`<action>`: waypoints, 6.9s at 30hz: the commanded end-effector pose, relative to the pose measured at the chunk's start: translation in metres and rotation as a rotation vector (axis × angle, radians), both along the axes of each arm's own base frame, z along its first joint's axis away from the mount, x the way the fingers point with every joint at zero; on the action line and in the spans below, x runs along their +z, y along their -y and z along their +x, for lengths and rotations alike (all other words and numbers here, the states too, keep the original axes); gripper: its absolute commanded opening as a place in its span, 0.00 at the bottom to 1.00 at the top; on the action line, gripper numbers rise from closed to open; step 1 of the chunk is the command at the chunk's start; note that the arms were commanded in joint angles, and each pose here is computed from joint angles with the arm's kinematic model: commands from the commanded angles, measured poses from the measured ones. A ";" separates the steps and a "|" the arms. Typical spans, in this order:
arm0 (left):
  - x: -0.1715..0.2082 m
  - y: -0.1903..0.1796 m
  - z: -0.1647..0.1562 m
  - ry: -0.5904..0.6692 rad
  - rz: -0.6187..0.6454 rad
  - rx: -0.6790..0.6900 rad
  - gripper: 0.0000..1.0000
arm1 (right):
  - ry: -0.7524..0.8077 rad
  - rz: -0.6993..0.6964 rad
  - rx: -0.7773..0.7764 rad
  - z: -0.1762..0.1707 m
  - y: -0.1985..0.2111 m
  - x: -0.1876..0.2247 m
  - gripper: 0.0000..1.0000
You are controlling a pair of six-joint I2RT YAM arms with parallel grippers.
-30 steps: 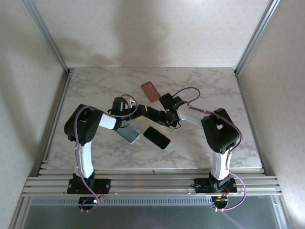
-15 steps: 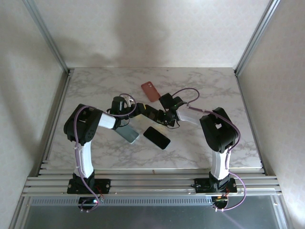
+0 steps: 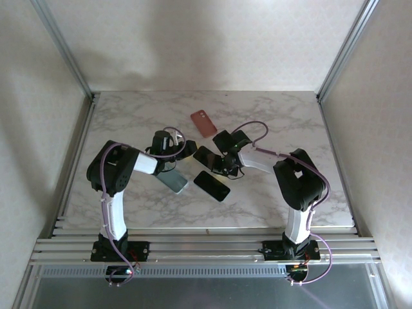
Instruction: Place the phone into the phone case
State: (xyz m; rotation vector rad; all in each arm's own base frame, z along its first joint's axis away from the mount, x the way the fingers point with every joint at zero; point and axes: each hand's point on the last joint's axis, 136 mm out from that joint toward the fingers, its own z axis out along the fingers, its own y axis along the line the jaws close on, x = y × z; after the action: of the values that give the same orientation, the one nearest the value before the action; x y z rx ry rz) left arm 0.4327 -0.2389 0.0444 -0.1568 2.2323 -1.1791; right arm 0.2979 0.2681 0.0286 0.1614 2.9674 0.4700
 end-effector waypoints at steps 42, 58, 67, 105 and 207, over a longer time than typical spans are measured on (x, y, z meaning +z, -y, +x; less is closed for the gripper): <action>0.004 0.016 0.000 -0.012 0.012 -0.055 0.43 | -0.034 -0.019 -0.031 0.045 0.037 0.011 0.00; 0.007 0.016 -0.004 -0.006 0.012 -0.056 0.43 | -0.103 -0.043 -0.038 0.033 0.041 -0.022 0.00; 0.009 0.015 -0.011 -0.006 0.012 -0.060 0.43 | -0.162 -0.070 -0.051 0.013 0.047 -0.048 0.00; 0.022 0.008 -0.046 -0.011 0.005 -0.007 0.40 | 0.009 0.108 -0.019 0.007 0.029 0.003 0.28; 0.034 -0.143 0.021 -0.022 0.122 0.429 0.41 | 0.016 0.354 0.118 0.106 -0.180 0.004 0.27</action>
State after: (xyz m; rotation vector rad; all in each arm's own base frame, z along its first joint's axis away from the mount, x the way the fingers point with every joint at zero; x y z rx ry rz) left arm 0.4573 -0.1039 0.0683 -0.5636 2.1607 -0.8352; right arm 0.4105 0.4313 0.0322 0.0414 2.8463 0.9593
